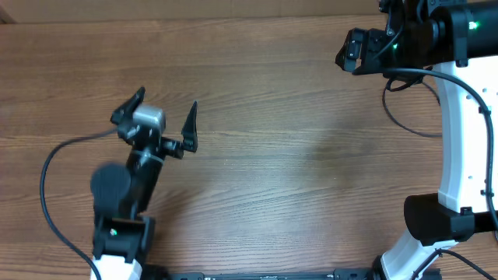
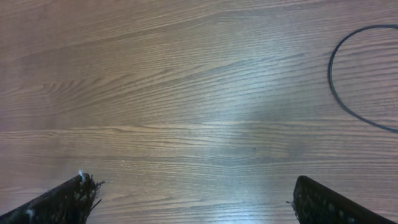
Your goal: Untangle cables
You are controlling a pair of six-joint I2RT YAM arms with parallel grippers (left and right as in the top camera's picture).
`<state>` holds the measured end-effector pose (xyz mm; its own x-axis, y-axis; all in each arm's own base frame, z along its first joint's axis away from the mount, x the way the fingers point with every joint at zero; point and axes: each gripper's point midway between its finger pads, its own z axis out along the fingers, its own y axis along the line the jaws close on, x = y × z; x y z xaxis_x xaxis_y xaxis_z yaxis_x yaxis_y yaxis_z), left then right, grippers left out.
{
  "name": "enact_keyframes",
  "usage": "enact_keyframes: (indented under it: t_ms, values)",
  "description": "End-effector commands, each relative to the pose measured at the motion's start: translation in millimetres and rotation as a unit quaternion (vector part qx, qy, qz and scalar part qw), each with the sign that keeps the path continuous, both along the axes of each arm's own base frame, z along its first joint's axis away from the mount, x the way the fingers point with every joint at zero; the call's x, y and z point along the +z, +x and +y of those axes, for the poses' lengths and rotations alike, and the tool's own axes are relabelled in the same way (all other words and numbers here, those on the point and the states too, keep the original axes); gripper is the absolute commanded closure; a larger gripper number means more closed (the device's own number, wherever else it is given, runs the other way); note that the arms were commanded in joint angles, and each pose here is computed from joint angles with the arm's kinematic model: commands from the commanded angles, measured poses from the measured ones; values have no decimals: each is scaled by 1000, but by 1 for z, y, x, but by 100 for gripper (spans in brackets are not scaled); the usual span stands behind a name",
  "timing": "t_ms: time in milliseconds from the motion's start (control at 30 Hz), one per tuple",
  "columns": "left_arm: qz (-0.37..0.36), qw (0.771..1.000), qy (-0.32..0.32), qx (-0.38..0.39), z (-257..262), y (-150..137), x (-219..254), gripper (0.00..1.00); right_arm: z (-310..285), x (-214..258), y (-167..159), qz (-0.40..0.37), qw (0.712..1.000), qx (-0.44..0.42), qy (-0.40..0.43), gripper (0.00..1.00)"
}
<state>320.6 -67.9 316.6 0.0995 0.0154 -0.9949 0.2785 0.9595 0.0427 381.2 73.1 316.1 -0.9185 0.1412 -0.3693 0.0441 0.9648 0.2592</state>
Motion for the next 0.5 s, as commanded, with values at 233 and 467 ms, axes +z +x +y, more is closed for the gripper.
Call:
enact_keyframes:
  t_ms: [233,467]
  values:
    - [-132,990,-17,47,24,-67,-46,1,0,6,-2,-10,1000,6,-1,0]
    - [-62,994,-4,87,41,-73,-88,1,0,6,-2,-10,1000,6,-1,0]
